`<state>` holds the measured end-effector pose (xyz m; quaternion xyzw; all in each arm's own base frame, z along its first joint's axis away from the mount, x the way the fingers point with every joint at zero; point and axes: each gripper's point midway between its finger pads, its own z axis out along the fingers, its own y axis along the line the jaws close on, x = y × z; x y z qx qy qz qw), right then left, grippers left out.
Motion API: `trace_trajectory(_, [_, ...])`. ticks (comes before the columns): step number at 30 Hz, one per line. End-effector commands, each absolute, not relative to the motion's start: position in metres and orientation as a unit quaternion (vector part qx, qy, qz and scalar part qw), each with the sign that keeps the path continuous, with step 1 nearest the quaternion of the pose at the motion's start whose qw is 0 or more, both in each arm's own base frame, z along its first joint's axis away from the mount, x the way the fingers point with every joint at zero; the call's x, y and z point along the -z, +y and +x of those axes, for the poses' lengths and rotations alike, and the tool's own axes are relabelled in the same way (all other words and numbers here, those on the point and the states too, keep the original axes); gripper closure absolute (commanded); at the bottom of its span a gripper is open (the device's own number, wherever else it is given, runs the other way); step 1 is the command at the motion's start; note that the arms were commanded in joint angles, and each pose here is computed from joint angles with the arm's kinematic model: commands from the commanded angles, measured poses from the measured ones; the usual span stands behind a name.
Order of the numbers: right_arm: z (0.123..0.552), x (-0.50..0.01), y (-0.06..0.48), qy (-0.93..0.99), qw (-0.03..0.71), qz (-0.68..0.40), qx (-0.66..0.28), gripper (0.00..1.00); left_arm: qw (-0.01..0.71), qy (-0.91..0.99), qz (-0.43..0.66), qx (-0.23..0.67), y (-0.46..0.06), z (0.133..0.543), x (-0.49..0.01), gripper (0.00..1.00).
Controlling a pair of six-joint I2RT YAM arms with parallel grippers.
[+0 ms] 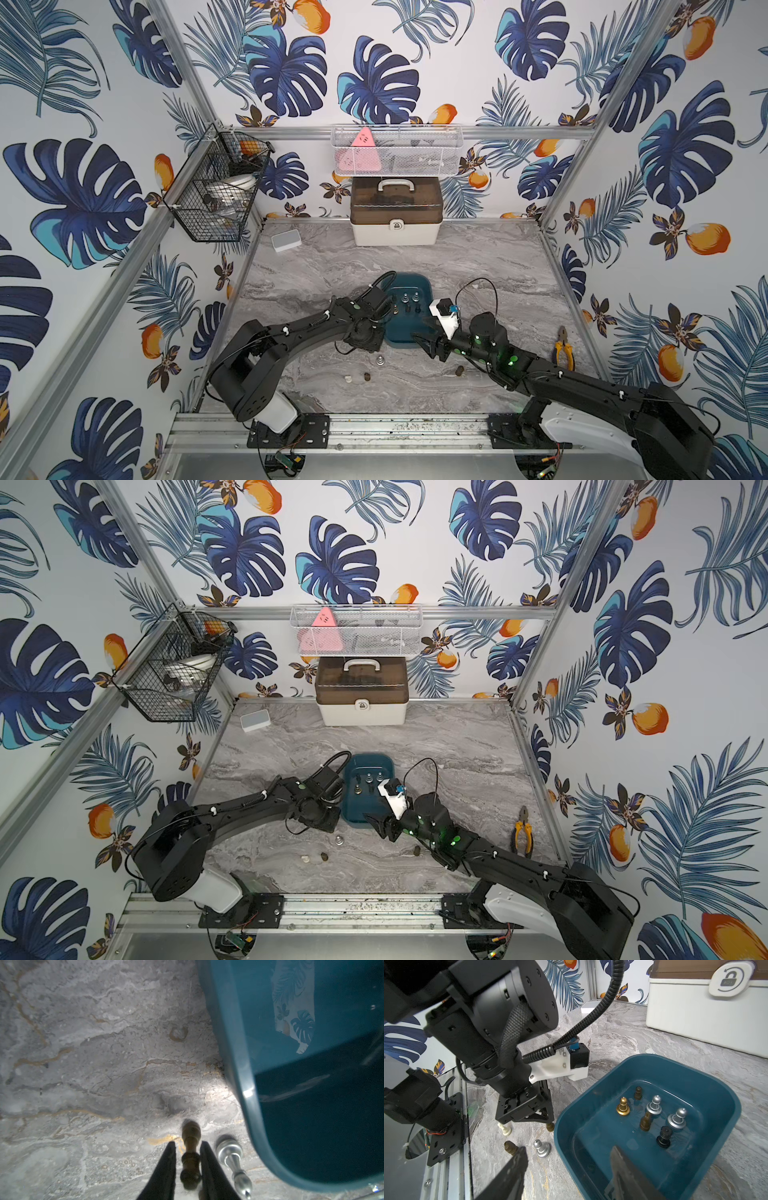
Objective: Put the chess pieces into the storage box
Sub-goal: Pick up the chess piece at the center of the board.
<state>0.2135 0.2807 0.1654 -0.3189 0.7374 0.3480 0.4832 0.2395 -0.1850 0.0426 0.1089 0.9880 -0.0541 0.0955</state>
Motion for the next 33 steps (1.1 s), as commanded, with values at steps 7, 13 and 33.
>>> trace_trajectory(7, [0.2153, -0.1747, 0.2822, 0.727, 0.498, -0.320, -0.349, 0.34, 0.100, 0.987, 0.117, 0.049, -0.1857, 0.2403, -0.0389, 0.76])
trace_trajectory(13, [0.2148, -0.1748, 0.2819, 0.727, 0.497, -0.320, -0.349, 0.34, 0.098, 0.987, 0.117, 0.049, -0.1872, 0.2390, -0.0373, 0.76])
trace_trajectory(33, [0.2146, -0.1750, 0.2825, 0.728, 0.495, -0.319, -0.350, 0.33, 0.100, 0.988, 0.113, 0.033, -0.1801, 0.2331, -0.0378, 0.72])
